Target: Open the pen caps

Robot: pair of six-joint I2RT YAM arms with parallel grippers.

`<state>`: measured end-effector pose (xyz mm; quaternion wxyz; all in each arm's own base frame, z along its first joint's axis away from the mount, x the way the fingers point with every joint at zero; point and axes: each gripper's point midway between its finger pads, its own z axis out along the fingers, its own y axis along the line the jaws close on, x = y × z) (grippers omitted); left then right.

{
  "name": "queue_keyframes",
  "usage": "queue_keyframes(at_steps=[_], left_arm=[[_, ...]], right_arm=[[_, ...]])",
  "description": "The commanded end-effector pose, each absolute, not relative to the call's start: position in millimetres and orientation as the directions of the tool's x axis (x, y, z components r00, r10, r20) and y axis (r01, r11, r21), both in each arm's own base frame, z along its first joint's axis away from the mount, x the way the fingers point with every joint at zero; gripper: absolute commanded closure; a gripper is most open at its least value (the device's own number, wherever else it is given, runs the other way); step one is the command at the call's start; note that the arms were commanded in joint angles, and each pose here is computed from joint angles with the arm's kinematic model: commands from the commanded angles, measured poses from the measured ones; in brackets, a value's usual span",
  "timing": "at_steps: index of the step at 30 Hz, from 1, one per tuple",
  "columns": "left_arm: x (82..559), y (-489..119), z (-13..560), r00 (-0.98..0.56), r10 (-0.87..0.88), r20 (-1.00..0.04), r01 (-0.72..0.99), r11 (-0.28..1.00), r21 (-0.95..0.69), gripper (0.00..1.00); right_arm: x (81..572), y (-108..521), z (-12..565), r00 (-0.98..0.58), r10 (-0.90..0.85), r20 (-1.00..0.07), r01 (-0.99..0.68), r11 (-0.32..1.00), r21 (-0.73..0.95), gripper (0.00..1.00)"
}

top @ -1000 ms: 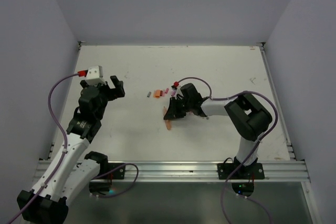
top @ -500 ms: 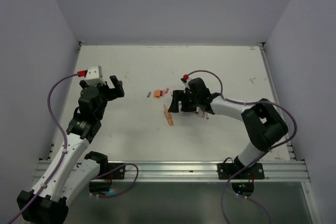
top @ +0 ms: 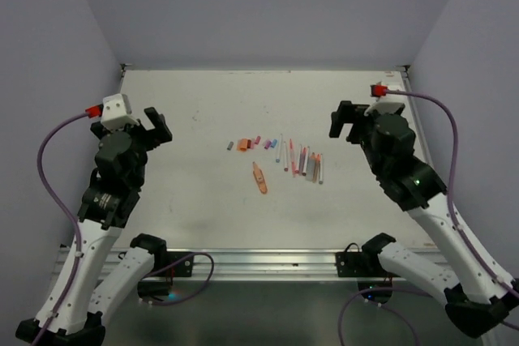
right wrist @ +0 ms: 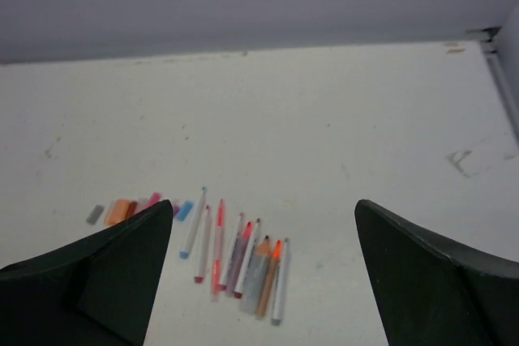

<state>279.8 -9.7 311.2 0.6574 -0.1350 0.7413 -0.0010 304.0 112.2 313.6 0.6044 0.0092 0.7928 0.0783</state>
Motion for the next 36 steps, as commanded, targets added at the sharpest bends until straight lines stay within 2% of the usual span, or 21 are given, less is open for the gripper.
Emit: queue_keyframes(at_steps=[1, 6, 13, 18, 36], left_arm=[[258.1, 12.4, 343.8, -0.043, -0.175, -0.984, -0.273, 0.949, -0.157, 0.00], [234.1, 25.1, 377.2, 0.028, -0.165, -0.986, -0.288, 0.943, -0.166, 0.00], [210.8, 40.5, 384.7, 0.101, -0.178, -0.979, -0.328, 0.923, -0.201, 0.00], [205.7, 40.7, 378.1, 0.122, -0.203, -0.972, -0.319, 0.919, -0.232, 0.00], [214.8, 34.2, 371.7, 0.112, -0.228, -0.967, -0.303, 0.919, -0.252, 0.00]], right_arm=[[270.8, 41.4, 345.8, -0.160, 0.019, -0.987, 0.132, 0.991, -0.002, 0.01], [223.4, -1.7, 372.9, -0.032, 0.006, -0.999, 0.191, 0.982, 0.000, 0.01], [186.3, -29.5, 378.3, 0.086, 0.016, -0.996, 0.210, 0.977, 0.034, 0.01], [181.7, -28.8, 377.1, 0.130, 0.038, -0.991, 0.185, 0.981, 0.062, 0.01], [189.1, -17.3, 376.1, 0.143, 0.037, -0.989, 0.139, 0.989, 0.057, 0.01]])
